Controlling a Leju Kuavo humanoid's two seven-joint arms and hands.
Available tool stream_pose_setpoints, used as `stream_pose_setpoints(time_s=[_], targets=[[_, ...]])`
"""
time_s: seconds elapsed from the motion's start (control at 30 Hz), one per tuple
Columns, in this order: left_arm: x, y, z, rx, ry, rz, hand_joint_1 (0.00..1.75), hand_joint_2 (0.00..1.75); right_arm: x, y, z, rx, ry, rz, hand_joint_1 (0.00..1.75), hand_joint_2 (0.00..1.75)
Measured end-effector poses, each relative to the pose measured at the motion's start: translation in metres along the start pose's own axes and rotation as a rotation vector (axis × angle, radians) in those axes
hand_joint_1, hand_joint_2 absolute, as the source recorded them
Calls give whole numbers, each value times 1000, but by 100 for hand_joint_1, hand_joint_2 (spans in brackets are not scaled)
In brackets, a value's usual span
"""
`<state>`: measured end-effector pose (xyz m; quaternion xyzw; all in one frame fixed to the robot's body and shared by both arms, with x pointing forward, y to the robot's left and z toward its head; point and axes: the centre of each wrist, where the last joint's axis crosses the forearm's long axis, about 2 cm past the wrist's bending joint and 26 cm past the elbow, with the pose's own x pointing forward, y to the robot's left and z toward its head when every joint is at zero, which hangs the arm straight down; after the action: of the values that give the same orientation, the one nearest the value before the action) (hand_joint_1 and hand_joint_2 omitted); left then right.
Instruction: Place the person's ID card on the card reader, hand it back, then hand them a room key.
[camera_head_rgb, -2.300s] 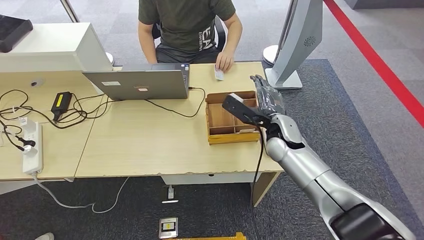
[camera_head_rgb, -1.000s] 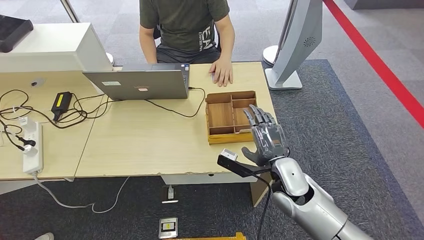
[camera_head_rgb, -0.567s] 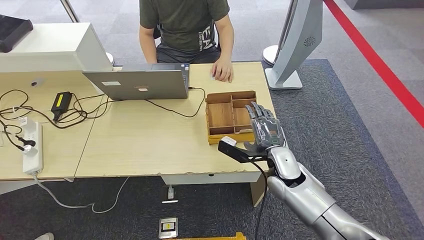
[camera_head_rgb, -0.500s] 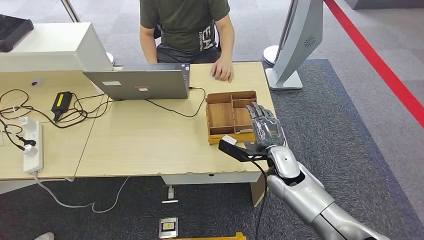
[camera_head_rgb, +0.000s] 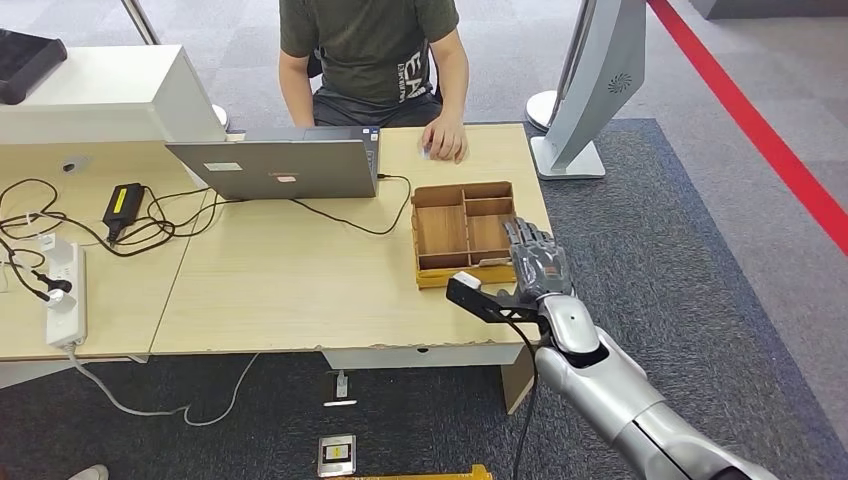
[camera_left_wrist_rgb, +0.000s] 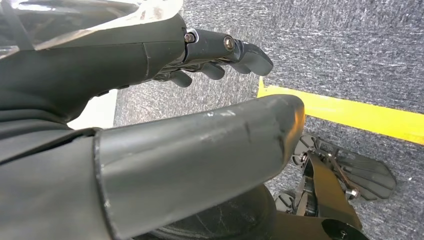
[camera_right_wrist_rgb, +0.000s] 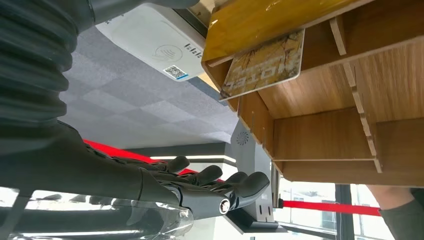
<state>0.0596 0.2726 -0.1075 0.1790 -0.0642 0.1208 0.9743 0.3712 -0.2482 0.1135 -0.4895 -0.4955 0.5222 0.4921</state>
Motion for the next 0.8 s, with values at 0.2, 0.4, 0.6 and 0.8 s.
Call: stream_pose_setpoints(time_s=[0.2, 0.4, 0.6, 0.8], targets=[[0, 0, 0, 0, 2, 2, 0, 0, 2, 7, 1, 21, 4, 11, 0, 175], [0, 0, 0, 0, 15, 2, 0, 0, 4, 12, 2, 42, 10, 14, 0, 175], [0, 0, 0, 0, 12, 1, 0, 0, 7, 16, 3, 55, 4, 16, 0, 175], [0, 0, 0, -1, 10, -2, 0, 0, 7, 18, 3, 58, 6, 28, 0, 175]])
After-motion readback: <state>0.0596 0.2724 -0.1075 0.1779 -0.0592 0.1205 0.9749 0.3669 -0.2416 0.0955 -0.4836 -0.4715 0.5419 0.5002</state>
